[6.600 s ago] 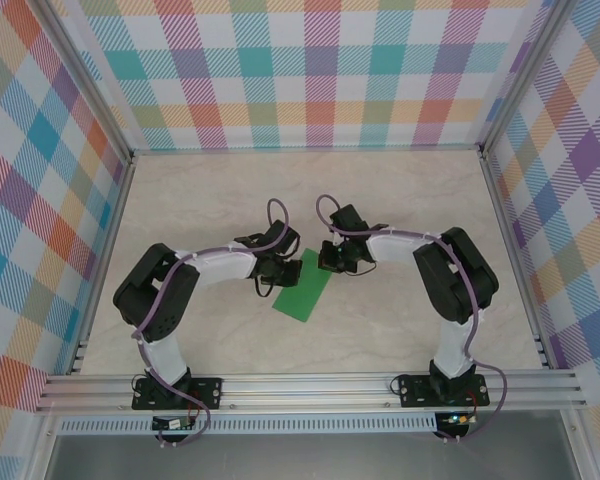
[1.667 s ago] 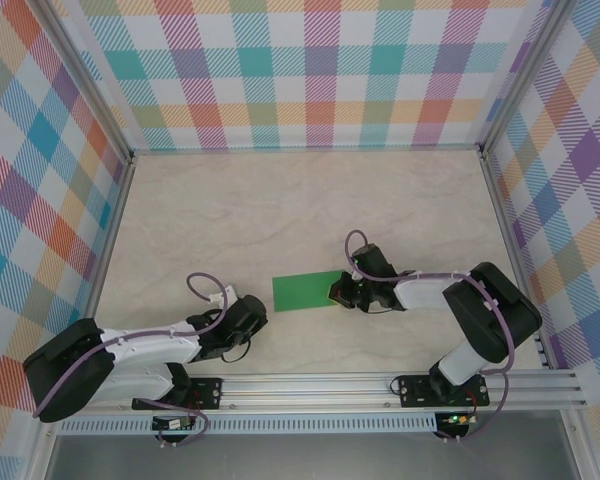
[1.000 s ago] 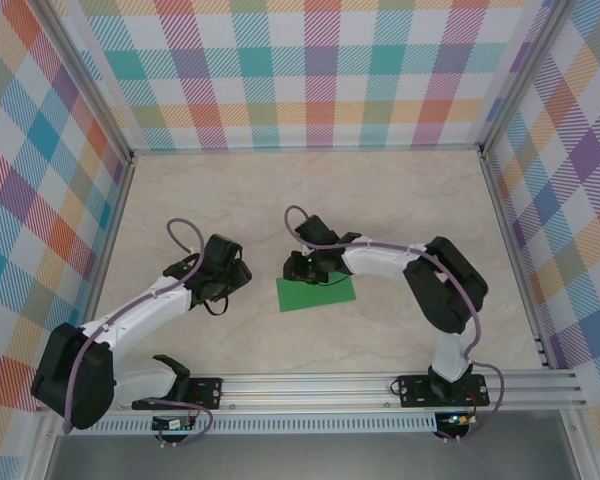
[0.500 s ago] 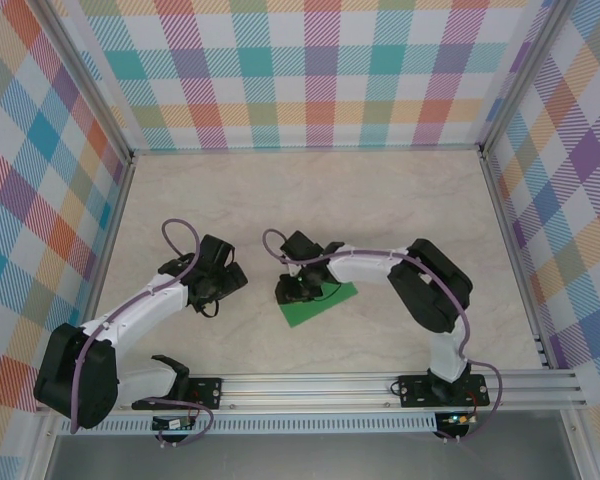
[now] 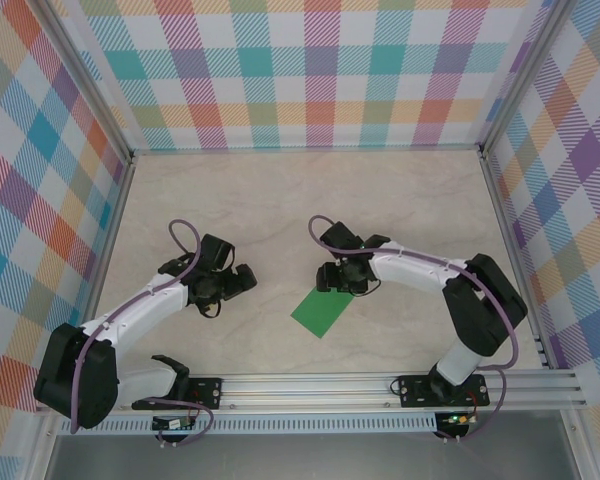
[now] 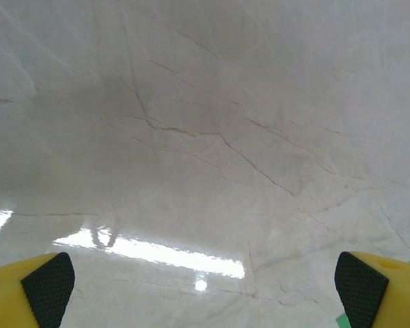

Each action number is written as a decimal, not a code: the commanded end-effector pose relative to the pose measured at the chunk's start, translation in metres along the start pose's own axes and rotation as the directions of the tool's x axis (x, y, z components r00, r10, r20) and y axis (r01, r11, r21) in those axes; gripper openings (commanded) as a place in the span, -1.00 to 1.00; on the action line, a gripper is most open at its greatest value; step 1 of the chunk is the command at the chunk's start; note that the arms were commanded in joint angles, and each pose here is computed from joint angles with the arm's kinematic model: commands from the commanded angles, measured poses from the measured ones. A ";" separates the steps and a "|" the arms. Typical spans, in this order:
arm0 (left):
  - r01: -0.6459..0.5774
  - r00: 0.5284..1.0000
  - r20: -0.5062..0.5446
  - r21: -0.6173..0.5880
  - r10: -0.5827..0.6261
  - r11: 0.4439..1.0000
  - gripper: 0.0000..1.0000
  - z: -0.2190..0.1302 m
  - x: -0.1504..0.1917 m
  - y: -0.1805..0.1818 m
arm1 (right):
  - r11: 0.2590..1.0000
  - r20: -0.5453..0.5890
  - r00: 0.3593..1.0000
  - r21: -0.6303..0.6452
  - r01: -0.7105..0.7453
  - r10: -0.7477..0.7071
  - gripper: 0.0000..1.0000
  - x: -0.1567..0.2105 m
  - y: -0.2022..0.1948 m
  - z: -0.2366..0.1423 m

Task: Fold a paper plane with a square sheet of paper (pick it up from the middle)
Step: Rotate the square sheet of paper at the center of the table.

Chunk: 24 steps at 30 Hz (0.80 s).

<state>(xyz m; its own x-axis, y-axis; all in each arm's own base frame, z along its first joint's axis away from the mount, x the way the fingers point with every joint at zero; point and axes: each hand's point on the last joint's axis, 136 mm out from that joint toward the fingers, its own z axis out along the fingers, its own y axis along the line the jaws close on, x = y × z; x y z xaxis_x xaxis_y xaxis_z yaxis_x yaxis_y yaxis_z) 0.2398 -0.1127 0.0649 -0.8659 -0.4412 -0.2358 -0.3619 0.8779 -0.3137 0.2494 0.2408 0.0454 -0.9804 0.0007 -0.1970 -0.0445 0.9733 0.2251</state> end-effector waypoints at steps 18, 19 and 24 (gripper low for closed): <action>-0.002 0.995 -0.094 0.179 0.019 0.984 1.00 0.002 0.025 -0.033 | 0.967 -0.099 0.992 -0.250 0.055 -0.082 0.18 -0.029 0.051 0.045; 0.002 0.995 -0.099 0.188 0.016 0.982 1.00 0.002 0.027 -0.034 | 0.964 -0.096 0.991 -0.256 0.065 -0.093 0.16 -0.031 0.054 0.046; 0.031 0.991 -0.135 0.215 -0.002 0.976 0.95 0.004 0.042 -0.037 | 0.972 -0.044 0.996 -0.225 0.068 -0.079 0.05 -0.047 0.055 0.032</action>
<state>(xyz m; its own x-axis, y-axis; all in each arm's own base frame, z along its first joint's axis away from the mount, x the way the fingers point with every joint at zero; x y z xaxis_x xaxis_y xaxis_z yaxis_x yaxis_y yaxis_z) 0.2246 -0.1550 0.0594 -0.9042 -0.4056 -0.1338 -0.3035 0.8306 -0.4668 0.2956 0.2945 0.0270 -0.9872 -0.0601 -0.1475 -0.1152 0.9089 0.4009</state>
